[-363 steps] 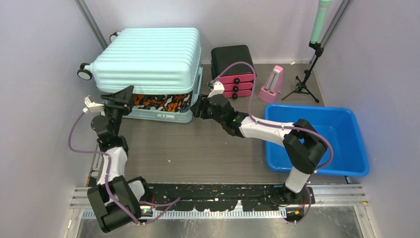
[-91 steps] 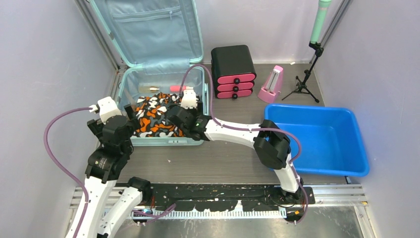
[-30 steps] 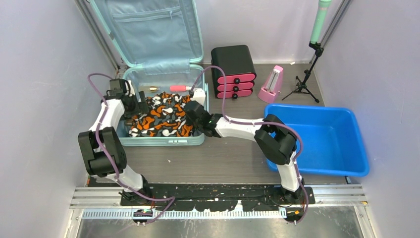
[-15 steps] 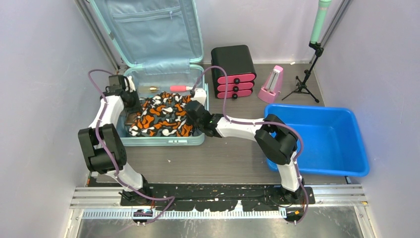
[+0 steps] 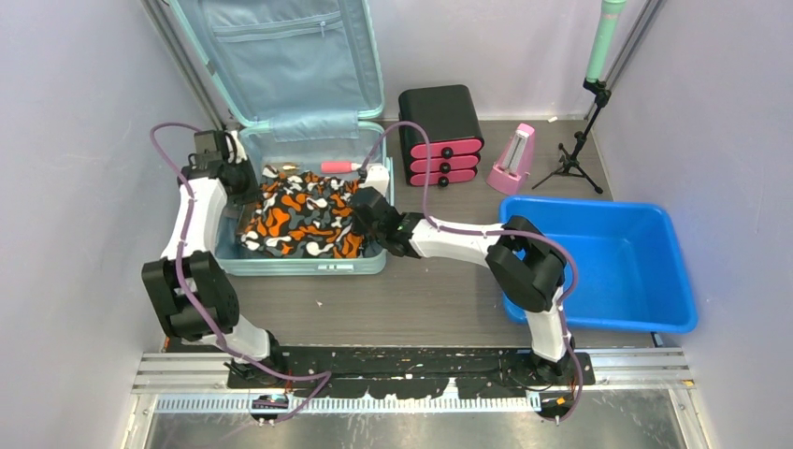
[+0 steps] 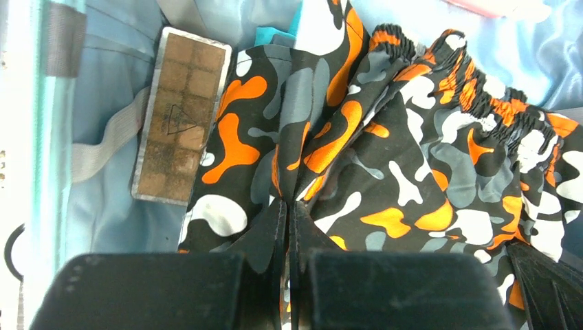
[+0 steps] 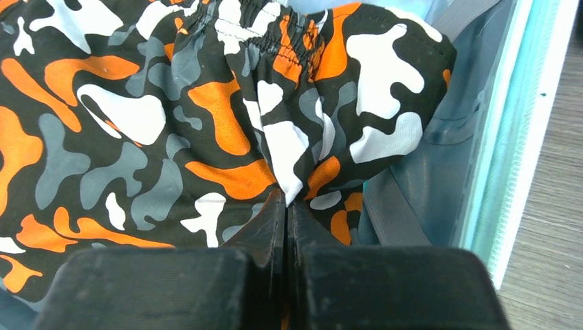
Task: Open, take out, and arrange the luggage
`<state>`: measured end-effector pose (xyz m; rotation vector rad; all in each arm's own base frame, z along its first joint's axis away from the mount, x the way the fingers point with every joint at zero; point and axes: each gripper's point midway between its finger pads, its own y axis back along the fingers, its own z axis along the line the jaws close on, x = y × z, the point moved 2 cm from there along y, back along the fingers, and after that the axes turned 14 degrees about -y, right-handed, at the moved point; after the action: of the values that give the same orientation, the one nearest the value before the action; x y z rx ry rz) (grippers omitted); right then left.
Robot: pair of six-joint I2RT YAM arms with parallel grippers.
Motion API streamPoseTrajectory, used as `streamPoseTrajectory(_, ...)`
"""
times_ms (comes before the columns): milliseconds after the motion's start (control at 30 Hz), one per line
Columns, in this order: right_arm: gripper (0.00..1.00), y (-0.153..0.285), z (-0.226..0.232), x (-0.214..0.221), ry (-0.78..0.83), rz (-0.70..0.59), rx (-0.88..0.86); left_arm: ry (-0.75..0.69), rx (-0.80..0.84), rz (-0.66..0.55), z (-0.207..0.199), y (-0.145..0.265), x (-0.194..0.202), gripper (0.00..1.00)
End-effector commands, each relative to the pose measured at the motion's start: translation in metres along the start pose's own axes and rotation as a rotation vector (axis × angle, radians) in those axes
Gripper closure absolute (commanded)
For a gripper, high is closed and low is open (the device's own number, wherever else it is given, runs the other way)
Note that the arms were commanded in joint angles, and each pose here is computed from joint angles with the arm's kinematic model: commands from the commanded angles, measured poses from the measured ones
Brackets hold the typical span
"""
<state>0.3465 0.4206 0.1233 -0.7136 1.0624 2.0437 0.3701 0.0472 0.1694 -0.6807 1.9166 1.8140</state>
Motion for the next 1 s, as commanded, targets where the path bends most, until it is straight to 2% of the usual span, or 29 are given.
streamPoseTrajectory(0,1.00,0.027,0.028,-0.057,-0.024,-0.094,-0.071,0.036,-0.076,-0.086,0.005,0.034,-0.022,1.00)
streamPoseTrajectory(400,1.00,0.048,0.049,-0.079,0.003,-0.138,-0.177,0.057,-0.080,-0.205,-0.003,0.075,-0.040,1.00)
streamPoseTrajectory(767,1.00,0.087,0.064,-0.118,0.073,-0.181,-0.219,0.072,0.076,-0.416,-0.037,0.130,-0.074,1.00)
streamPoseTrajectory(967,1.00,0.117,0.056,-0.140,0.099,-0.201,-0.197,0.078,0.130,-0.448,-0.052,0.149,-0.074,1.00)
